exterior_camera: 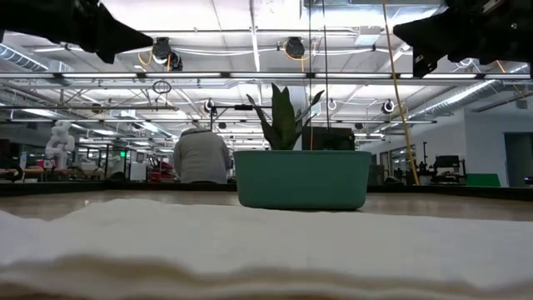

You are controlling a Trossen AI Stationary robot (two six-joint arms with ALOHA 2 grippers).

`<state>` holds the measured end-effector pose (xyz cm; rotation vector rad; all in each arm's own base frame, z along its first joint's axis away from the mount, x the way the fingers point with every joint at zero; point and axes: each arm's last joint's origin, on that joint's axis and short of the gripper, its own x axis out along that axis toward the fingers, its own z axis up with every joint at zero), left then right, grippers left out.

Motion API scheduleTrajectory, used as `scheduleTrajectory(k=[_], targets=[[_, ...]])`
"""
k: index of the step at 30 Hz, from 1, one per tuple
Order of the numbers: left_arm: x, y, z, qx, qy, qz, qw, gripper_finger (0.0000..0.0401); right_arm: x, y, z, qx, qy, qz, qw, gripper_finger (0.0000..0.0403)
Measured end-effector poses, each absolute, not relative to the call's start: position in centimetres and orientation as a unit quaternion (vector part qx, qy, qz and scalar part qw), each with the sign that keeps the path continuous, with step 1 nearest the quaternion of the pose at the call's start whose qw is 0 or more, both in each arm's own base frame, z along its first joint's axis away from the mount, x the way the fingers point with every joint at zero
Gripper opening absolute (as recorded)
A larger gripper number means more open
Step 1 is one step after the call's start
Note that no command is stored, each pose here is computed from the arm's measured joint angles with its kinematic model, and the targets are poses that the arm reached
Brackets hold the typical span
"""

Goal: Pick and placing Produce into tupperware
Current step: Return to Home Position

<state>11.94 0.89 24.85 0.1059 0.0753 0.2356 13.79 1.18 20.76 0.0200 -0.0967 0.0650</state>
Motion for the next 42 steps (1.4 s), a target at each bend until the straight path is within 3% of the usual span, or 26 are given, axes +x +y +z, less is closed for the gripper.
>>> scheduleTrajectory(k=[15,42], targets=[[11.9,0.7,21.4,0.056,0.013,0.089,0.994,0.0004,13.7,1.0,20.3,0.011,-0.025,0.006,1.000,0.0000],[11.5,0.3,20.3,0.067,0.014,0.023,0.997,0.0002,13.7,1.0,20.1,0.010,-0.015,0.007,1.000,0.0000]])
